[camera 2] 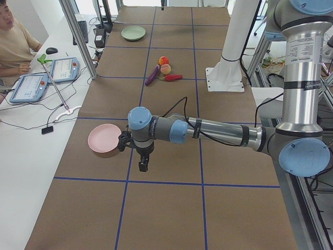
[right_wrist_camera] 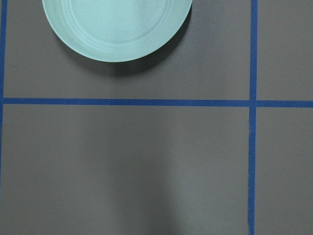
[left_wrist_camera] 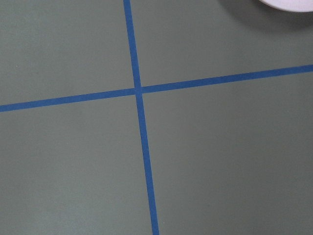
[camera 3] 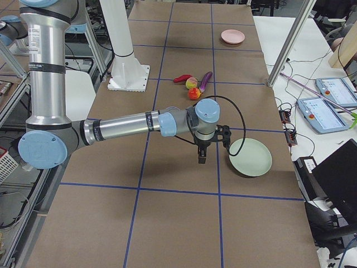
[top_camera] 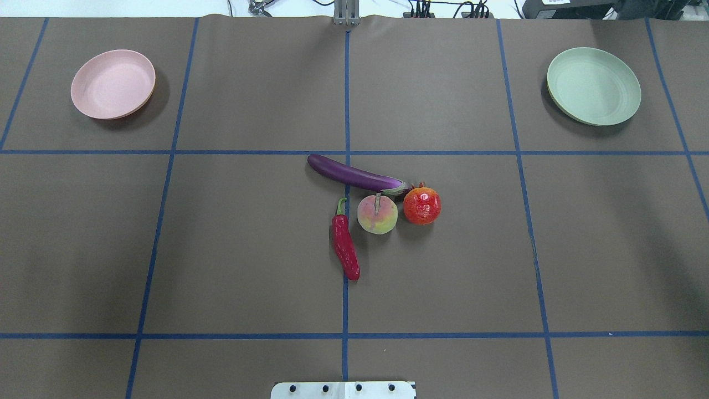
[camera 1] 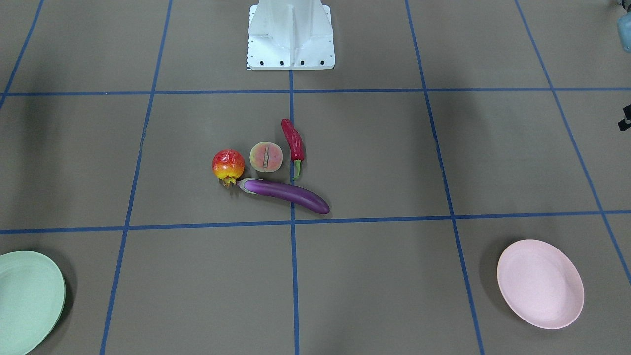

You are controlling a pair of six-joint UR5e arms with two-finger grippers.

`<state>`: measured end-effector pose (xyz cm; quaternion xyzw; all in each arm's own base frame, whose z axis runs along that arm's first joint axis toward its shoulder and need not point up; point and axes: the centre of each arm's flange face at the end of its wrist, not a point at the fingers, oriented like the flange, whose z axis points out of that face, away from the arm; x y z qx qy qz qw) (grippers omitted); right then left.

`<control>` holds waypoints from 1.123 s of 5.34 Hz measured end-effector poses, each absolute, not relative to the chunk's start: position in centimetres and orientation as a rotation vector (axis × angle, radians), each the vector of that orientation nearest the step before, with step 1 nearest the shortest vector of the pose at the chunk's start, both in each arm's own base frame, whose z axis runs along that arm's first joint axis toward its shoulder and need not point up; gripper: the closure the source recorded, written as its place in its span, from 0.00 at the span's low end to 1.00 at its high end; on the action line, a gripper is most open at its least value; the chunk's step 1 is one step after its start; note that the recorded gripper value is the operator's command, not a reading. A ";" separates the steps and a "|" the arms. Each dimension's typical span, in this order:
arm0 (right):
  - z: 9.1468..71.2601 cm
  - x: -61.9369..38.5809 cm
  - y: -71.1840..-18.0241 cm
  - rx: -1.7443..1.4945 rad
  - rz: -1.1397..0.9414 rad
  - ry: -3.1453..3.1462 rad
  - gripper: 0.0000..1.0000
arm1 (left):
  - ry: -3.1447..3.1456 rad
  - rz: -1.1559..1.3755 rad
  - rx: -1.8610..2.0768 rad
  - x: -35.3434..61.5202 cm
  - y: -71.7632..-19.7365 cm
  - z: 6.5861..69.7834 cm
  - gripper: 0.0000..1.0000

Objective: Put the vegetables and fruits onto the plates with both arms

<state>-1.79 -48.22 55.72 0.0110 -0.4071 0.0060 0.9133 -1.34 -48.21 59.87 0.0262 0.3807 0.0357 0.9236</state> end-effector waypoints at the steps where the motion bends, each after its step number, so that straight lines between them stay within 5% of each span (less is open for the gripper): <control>1: 56.2 -1.7 -47.8 0.012 0.016 -0.839 0.00 | 0.801 0.062 0.055 -1.8 -48.0 59.8 0.00; 6: 57.7 -1.5 -47.2 -0.009 0.023 -0.822 0.00 | 0.821 0.067 0.066 -1.8 -47.4 59.4 0.00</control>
